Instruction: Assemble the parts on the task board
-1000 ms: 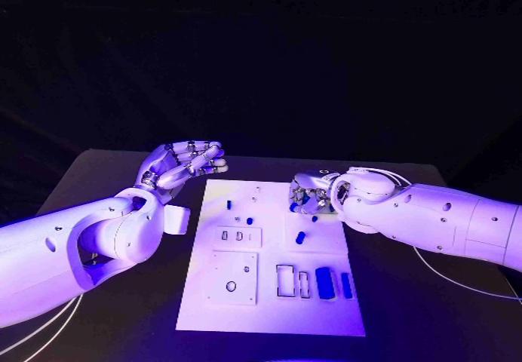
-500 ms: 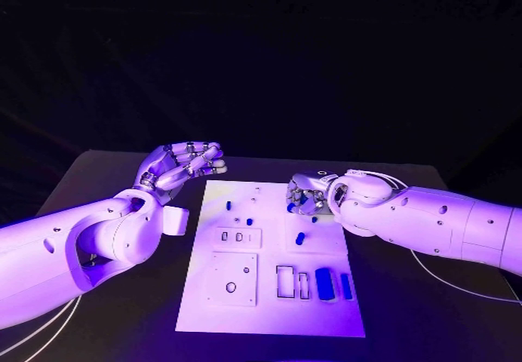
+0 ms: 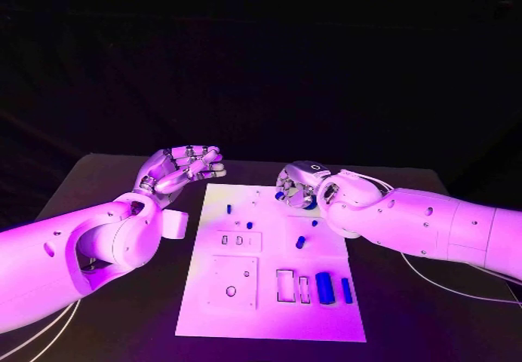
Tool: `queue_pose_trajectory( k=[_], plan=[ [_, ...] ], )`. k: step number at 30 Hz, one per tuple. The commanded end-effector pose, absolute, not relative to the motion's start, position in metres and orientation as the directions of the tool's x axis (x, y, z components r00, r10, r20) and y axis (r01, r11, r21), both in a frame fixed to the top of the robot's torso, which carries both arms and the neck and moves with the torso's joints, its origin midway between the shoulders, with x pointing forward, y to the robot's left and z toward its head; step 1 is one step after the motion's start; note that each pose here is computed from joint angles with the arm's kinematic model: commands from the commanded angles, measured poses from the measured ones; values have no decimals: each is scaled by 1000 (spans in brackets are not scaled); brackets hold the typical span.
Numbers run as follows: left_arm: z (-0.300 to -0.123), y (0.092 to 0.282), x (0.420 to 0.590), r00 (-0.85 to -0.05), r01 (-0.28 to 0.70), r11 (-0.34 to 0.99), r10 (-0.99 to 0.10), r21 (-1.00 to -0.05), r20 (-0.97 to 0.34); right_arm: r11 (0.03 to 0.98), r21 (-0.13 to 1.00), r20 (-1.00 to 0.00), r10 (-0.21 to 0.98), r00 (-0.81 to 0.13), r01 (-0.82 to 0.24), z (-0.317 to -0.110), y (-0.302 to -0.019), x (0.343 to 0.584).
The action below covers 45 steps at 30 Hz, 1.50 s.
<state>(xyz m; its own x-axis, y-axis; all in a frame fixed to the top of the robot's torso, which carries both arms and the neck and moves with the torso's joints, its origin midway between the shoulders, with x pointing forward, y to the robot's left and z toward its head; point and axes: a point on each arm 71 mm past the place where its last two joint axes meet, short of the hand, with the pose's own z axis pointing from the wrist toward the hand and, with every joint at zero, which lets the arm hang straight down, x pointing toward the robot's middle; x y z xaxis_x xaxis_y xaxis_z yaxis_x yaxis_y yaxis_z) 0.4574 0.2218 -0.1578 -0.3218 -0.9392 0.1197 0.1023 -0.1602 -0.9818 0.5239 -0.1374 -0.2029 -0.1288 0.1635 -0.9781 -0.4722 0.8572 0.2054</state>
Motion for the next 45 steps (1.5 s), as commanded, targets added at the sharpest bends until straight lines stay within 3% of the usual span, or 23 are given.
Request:
queue_pose_trajectory(
  k=[1, 21, 45],
  plan=[
    [-156, 219, 457, -338, 102, -178, -932, -979, 134, 869, 200, -979, 192, -63, -452, -198, -135, 528],
    [-156, 211, 456, -357, 95, -189, -923, -977, 143, 876, 204, -979, 178, -99, -437, -207, -98, 544],
    [-154, 209, 457, -365, 96, -191, -920, -977, 144, 886, 194, -978, 144, -149, -421, -219, -92, 548]
  ],
)
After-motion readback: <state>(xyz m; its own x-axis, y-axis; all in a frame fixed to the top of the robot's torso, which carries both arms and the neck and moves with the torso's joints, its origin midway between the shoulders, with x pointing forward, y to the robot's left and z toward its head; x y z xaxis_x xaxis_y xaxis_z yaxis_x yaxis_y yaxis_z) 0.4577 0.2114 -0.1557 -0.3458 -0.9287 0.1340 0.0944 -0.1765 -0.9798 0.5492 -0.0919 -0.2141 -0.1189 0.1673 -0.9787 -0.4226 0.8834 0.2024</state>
